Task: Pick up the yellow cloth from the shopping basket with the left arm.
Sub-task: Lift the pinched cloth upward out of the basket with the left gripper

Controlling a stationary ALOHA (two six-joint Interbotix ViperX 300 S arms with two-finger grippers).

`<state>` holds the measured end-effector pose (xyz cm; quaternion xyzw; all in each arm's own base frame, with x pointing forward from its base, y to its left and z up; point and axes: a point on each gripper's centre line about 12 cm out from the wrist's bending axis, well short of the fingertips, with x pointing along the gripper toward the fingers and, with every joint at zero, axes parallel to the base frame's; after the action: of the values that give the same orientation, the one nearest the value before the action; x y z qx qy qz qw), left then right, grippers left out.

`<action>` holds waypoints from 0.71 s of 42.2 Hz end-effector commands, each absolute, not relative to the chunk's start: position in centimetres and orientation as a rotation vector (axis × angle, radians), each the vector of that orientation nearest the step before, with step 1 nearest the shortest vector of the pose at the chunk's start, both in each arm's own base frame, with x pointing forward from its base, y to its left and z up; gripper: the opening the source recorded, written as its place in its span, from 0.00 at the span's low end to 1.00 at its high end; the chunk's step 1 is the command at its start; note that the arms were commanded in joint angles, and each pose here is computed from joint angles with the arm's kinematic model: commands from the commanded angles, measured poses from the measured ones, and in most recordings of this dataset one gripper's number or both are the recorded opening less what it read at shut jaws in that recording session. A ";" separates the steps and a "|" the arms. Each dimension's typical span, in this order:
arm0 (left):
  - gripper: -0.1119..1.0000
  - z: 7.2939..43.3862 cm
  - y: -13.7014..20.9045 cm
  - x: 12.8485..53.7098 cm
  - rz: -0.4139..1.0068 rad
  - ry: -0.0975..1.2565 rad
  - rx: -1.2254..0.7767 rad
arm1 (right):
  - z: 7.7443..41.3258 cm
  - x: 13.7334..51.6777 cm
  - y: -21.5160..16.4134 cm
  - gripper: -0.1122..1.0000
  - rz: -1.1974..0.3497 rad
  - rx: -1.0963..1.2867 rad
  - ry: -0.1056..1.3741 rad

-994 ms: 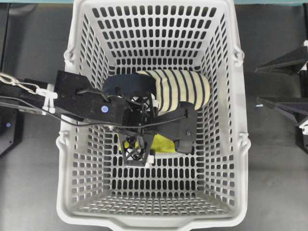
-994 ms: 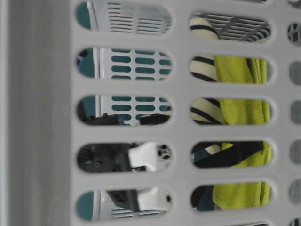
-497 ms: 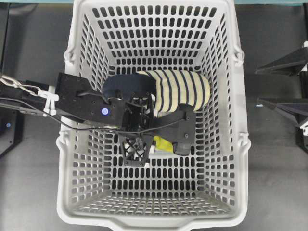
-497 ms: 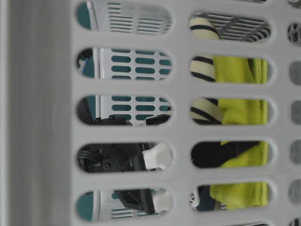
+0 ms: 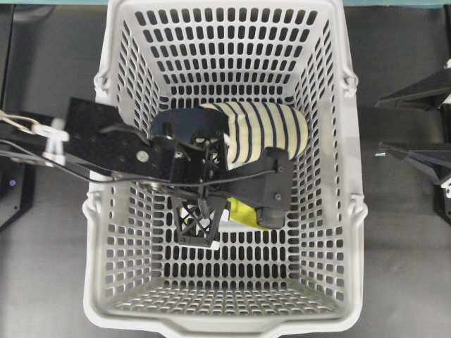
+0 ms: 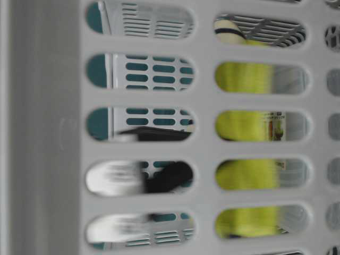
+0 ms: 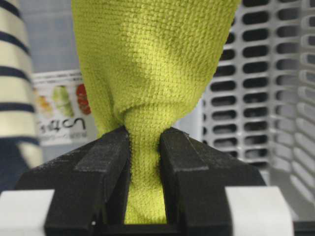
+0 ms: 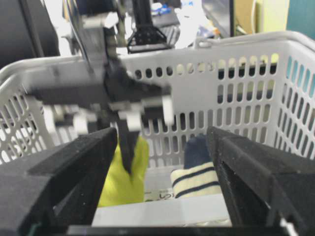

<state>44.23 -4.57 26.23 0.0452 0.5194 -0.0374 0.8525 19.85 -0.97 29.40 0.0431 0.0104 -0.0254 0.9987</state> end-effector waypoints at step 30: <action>0.24 43.2 -3.5 42.8 -0.042 1.016 0.068 | 29.7 19.4 -0.9 0.73 -0.049 0.087 -0.008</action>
<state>43.30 -3.78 41.63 0.0341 0.5029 -0.0242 0.8633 19.26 -0.95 29.23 0.0437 0.0043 -0.0252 0.9987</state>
